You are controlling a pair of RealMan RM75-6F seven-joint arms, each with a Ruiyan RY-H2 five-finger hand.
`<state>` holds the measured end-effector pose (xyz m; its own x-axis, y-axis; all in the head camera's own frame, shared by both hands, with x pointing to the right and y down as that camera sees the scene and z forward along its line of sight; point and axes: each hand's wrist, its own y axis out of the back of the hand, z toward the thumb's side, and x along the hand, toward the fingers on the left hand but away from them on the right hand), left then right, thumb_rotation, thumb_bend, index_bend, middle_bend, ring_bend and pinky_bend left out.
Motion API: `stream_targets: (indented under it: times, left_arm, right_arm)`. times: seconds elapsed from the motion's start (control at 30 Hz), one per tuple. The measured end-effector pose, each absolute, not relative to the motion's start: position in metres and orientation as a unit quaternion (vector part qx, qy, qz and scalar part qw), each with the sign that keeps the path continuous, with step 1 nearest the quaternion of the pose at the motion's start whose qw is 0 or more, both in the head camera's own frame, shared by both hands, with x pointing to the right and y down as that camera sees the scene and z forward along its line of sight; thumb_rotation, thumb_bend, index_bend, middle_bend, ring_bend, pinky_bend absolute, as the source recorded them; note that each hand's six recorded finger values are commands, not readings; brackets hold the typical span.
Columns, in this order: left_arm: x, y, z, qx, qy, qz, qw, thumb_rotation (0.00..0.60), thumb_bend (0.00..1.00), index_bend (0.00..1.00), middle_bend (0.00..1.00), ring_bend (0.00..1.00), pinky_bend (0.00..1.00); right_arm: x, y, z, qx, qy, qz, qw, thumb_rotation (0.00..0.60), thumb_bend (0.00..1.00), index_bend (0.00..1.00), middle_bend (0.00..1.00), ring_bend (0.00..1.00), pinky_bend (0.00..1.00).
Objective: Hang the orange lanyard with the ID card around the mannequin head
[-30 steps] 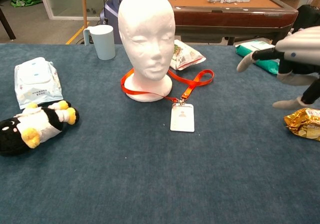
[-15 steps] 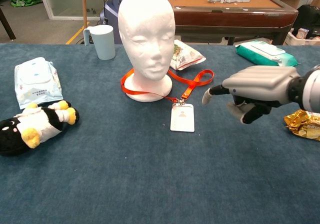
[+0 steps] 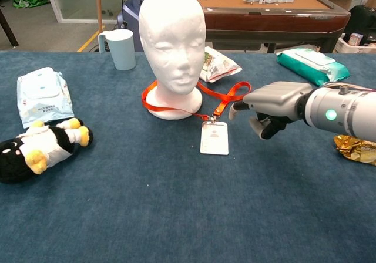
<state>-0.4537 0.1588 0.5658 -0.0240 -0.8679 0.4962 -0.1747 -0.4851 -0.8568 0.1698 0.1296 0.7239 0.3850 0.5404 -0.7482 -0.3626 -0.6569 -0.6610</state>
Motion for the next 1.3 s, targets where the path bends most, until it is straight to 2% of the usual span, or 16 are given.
stream_targets:
  times: [0.67, 1.0, 1.3]
  left_arm:
    - [-0.445, 0.167, 0.56, -0.641, 0.405, -0.574, 0.31, 0.319, 0.07, 0.0, 0.04, 0.19, 0.45]
    - [-0.439, 0.173, 0.557, -0.649, 0.4, -0.567, 0.313, 0.318, 0.07, 0.0, 0.04, 0.19, 0.45]
    - [-0.427, 0.179, 0.552, -0.662, 0.39, -0.554, 0.32, 0.321, 0.07, 0.0, 0.04, 0.19, 0.45]
  right_arm:
    - [0.133, 0.116, 0.746, -0.723, -0.081, 0.556, 0.402, 0.6, 0.8, 0.21, 1.0, 1.0, 1.0]
    - [0.127, 0.133, 0.742, -0.732, -0.061, 0.546, 0.402, 0.6, 0.79, 0.21, 1.0, 1.0, 1.0]
    - [0.117, 0.16, 0.724, -0.76, -0.039, 0.515, 0.395, 0.6, 0.79, 0.21, 1.0, 1.0, 1.0]
